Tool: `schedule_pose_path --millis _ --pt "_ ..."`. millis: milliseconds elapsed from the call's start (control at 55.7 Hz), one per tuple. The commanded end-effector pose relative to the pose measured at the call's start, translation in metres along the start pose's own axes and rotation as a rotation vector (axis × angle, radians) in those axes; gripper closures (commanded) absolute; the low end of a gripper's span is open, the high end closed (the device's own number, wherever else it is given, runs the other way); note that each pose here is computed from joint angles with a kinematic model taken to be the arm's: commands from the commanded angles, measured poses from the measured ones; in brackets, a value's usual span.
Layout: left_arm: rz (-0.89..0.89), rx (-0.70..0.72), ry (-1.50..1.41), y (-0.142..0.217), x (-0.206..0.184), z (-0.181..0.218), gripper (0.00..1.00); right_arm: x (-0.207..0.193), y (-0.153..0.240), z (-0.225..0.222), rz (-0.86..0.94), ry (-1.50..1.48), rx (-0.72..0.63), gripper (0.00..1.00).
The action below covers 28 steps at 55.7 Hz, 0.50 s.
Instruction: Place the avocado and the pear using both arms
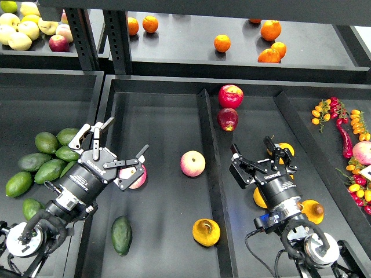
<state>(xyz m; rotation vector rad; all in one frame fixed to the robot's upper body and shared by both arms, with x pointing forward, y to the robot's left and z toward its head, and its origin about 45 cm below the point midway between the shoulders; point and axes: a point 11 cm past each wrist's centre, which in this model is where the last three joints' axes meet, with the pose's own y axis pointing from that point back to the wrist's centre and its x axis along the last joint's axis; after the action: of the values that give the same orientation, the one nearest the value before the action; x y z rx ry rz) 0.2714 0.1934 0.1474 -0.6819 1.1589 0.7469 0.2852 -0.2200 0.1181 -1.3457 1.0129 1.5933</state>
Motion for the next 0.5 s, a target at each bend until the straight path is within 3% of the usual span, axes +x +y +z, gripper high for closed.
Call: schedule_pose_path --millis 0,485 --pt "-0.004 -0.003 -0.003 -0.002 -0.001 0.001 0.0 0.0 0.0 0.001 -0.002 0.001 -0.002 0.0" --pt "-0.01 -0.005 -0.029 -0.018 0.0 0.015 0.0 0.001 0.0 0.003 0.0 0.0 -0.009 0.0"
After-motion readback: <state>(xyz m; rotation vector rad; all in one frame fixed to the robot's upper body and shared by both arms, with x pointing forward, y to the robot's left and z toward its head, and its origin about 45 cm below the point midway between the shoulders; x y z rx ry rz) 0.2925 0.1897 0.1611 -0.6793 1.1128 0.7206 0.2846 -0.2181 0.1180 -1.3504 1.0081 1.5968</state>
